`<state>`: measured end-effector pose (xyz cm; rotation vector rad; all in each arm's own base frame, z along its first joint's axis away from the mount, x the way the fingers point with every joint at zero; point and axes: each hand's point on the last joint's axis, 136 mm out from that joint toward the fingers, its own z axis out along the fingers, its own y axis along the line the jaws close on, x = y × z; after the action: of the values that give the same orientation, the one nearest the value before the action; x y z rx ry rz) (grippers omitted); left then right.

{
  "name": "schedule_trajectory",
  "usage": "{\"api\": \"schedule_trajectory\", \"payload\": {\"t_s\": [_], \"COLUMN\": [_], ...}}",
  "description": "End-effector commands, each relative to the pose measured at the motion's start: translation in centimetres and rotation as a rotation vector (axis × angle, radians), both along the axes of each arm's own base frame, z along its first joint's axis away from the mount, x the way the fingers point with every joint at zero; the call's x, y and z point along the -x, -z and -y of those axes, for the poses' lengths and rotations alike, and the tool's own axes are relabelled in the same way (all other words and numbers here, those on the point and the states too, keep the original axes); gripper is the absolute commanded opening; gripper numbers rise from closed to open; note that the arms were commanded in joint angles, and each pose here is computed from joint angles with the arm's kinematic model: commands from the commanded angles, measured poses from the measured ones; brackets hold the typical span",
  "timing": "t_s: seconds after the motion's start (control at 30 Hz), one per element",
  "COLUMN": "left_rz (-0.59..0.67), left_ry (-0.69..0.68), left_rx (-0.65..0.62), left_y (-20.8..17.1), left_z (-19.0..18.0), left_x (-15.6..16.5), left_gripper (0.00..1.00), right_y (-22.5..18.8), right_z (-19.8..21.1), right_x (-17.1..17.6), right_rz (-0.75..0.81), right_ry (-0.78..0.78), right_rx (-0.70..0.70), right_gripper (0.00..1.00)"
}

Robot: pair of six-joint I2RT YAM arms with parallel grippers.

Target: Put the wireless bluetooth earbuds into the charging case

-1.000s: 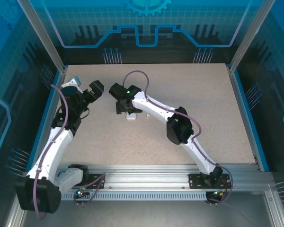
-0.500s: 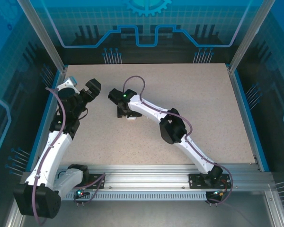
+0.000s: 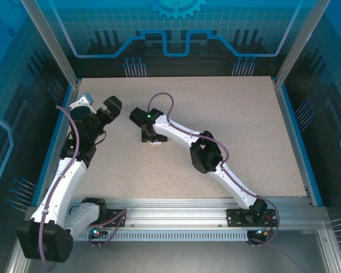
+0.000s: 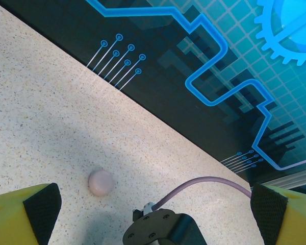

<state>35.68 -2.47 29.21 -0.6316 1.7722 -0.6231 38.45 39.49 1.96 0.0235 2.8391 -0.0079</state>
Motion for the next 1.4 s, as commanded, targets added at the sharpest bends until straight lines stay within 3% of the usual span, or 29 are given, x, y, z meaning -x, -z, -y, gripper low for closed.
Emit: {"api": "schedule_trajectory", "payload": {"t_s": [0.0,0.2,0.93,1.07,1.2,1.37], "left_rz": [0.007,-0.001,-0.020,-0.022,-0.028,-0.045], "left_ry": [0.018,0.036,0.055,0.065,0.080,0.168], "left_rx": [0.005,0.013,0.007,0.009,0.007,0.054], "left_y": [0.1,0.4,1.1,1.1,1.3,2.3], "left_z": [0.1,0.4,0.7,0.9,1.1,2.8], "left_x": [0.3,0.4,0.4,0.2,0.1,0.4], "left_gripper": [0.99,0.99,0.99,0.99,0.99,0.99], "right_y": [2.4,1.6,2.0,2.0,2.0,0.4], "right_z": [1.7,2.1,1.0,1.2,1.3,1.2], "right_x": [1.0,2.0,3.2,3.5,3.8,4.3], "right_rz": [-0.062,-0.066,-0.076,-0.083,-0.093,-0.089], "right_ry": [0.013,-0.007,-0.078,-0.083,-0.089,-0.074], "right_rx": [0.069,0.076,0.062,0.075,0.082,0.036], "right_gripper": [0.66,0.74,0.74,0.70,0.54,0.47]}}
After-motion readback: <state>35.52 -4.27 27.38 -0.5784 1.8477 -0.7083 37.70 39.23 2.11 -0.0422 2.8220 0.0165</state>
